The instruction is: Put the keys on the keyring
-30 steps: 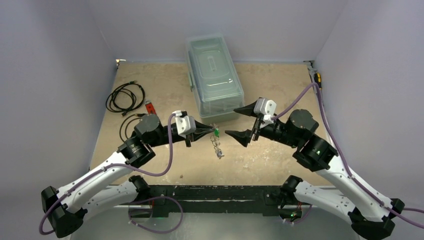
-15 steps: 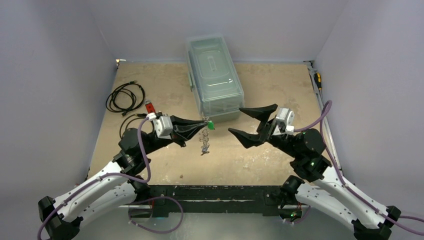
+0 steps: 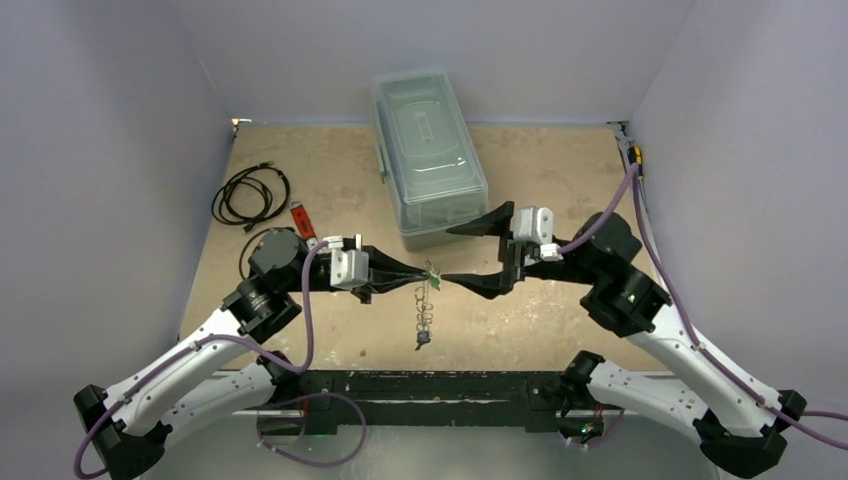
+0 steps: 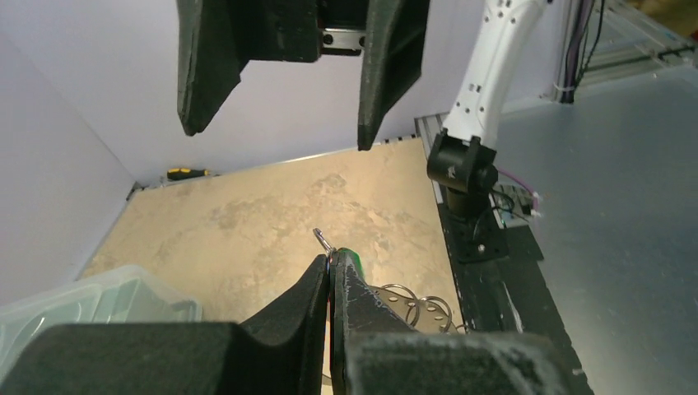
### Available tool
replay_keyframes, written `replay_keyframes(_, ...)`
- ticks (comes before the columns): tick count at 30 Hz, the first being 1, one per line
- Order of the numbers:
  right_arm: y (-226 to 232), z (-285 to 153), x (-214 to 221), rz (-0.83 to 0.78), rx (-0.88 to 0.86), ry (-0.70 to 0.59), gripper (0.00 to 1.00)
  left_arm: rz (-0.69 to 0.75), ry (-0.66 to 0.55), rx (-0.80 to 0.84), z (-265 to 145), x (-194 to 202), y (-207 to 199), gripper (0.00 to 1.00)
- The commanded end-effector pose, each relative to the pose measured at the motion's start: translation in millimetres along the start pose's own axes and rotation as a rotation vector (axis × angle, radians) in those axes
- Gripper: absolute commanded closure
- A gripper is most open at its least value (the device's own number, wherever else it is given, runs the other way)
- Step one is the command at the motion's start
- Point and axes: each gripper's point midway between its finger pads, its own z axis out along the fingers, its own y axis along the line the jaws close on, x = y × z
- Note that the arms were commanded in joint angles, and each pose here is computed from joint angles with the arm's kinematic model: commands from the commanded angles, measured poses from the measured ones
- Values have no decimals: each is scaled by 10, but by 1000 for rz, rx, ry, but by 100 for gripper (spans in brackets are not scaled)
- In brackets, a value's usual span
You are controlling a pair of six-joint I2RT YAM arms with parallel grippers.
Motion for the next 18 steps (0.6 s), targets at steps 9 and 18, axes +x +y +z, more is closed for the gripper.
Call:
replay_keyframes(9, 332, -11, 252, 62, -233, 172, 50, 65, -3, 70, -65, -90, -68, 100)
replay_keyframes(18, 274, 79, 358, 75, -229, 190, 57, 59, -1, 50, -58, -72, -31, 100)
